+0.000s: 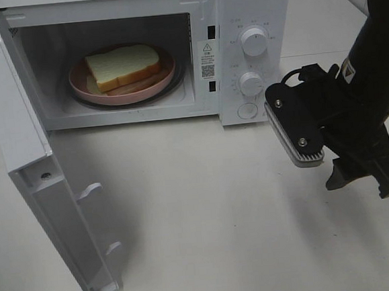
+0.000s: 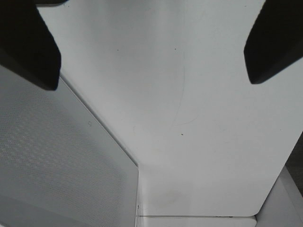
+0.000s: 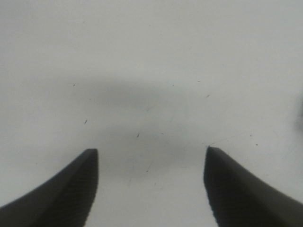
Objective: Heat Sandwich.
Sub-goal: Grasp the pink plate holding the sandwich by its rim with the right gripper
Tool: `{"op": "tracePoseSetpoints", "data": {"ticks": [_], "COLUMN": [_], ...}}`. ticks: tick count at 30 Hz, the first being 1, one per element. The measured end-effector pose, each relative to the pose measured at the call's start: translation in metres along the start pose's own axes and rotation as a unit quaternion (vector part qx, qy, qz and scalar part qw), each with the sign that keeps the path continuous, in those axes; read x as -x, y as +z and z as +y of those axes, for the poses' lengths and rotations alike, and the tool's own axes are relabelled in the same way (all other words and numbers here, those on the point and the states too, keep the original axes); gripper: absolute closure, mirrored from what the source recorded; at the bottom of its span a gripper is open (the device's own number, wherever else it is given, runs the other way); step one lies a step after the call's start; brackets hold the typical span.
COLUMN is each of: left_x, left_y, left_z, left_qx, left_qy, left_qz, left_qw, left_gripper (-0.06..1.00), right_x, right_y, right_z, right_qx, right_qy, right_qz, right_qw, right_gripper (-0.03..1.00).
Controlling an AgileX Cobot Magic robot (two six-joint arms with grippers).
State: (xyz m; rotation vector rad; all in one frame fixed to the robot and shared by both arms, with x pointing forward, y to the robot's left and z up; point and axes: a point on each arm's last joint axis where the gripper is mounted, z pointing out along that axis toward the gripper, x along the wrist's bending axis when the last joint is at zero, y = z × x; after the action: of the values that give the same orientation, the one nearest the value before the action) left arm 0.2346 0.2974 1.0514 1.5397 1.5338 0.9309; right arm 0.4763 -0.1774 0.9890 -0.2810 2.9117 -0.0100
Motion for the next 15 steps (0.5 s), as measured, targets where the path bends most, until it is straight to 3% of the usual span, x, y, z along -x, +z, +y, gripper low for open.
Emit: {"op": "tracePoseSetpoints", "data": {"ticks": [2, 6, 15], "left_x": [0.0, 0.0, 0.0], "left_y": [0.0, 0.0, 0.0], "left_z": [0.0, 0.0, 0.0], "left_qx": [0.0, 0.0, 0.0], "left_qy": [0.0, 0.0, 0.0], "left_qz": [0.0, 0.0, 0.0], "left_qw": [1.0, 1.0, 1.0], "left_gripper": [-0.03, -0.03, -0.03], "right_x": [0.001, 0.003, 0.013], "right_y": [0.0, 0.0, -0.006], "right_z": [0.001, 0.001, 0.015], "right_qx": [0.003, 0.006, 0.011], "right_qy": [0.013, 0.022, -0.009], "right_qz": [-0.008, -0.014, -0.048], "right_qw": [1.0, 1.0, 0.999], "right_gripper": [0.18, 0.06, 0.04]}}
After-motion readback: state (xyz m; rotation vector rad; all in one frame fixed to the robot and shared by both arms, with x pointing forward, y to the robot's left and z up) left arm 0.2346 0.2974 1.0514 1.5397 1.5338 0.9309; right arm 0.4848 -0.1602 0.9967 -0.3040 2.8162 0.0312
